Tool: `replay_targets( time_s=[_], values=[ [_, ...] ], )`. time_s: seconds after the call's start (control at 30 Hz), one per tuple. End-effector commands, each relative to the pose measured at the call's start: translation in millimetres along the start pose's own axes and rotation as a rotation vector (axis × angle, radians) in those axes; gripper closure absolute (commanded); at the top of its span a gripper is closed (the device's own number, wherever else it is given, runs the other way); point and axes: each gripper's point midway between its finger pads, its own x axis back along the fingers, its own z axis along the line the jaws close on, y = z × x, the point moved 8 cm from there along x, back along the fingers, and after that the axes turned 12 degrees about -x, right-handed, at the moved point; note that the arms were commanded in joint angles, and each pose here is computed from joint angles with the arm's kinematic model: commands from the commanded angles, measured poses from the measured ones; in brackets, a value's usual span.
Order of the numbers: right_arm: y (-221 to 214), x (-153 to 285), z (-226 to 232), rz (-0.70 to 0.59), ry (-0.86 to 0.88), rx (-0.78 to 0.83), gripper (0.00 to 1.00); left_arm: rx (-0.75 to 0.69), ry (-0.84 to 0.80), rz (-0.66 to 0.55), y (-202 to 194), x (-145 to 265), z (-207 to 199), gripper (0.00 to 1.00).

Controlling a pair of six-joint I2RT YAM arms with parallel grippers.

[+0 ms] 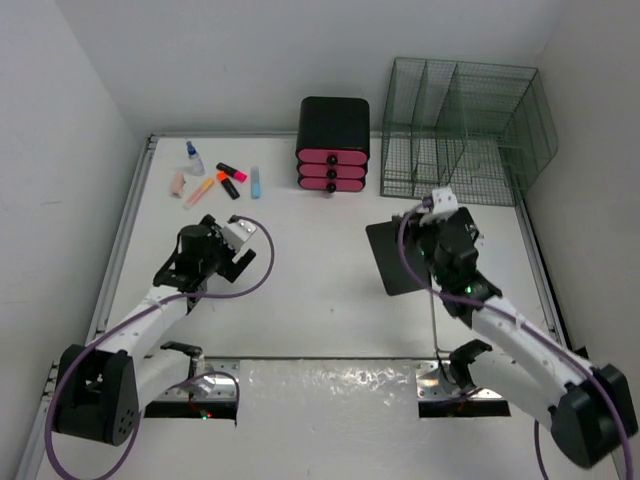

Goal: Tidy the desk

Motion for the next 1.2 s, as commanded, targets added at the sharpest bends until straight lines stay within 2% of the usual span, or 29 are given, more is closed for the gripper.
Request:
replay_targets(
  time_s=[0.0,0.03,0.07,0.13,0.17,0.2,0.3,0.37,0.43,0.47,0.53,0.67,0.8,0.87,1.17],
  values=[
    [38,-34,19,-0.013,-0.007,-0.035,0.56,0.061,0.071,-0.001,13,1,17,0.00],
    [58,-46,28,-0.040,-0.005,-0.049,0.62,0.070,0.079,0.001,15,1,19,0.00],
    [59,-55,32,-0.018,-0.021,-0.053,0.63,0.081,0.076,0.031,13,0,19,0.01],
    [71,-87,49,-0.006,-0.030,-0.037,0.60,0.115,0.104,0.060,16,1,27,0.00],
    [70,-95,59,-0.004,-0.063,-0.013,0.45,0.125,0.126,0.089,17,0,31,0.00],
    [73,-106,65,-0.008,-0.090,0.014,0.36,0.138,0.133,0.104,15,-1,32,0.01],
    [77,-154,96,0.003,-0.140,0.000,0.28,0.149,0.137,0.139,11,-4,30,0.00],
    [71,-171,108,0.003,-0.154,-0.023,0.27,0.155,0.123,0.159,8,-8,28,0.00],
    [80,-191,119,-0.018,-0.173,-0.040,0.28,0.154,0.124,0.172,6,-10,27,0.00],
    [59,-205,118,0.033,-0.203,-0.015,0.29,0.152,0.125,0.174,5,-10,26,0.01],
    [51,-223,123,0.047,-0.227,-0.023,0.33,0.143,0.115,0.169,6,-11,24,0.00],
    [40,-238,132,0.044,-0.238,-0.025,0.42,0.119,0.087,0.163,7,-12,19,0.00],
    [38,-245,130,-0.010,-0.300,-0.065,0.47,0.116,0.078,0.156,9,-12,18,0.00],
    [33,-249,129,-0.029,-0.310,-0.084,0.53,0.113,0.070,0.156,9,-12,17,0.01],
    [14,-272,129,-0.012,-0.357,-0.049,0.56,0.108,0.072,0.162,8,-11,16,0.00]
  ],
)
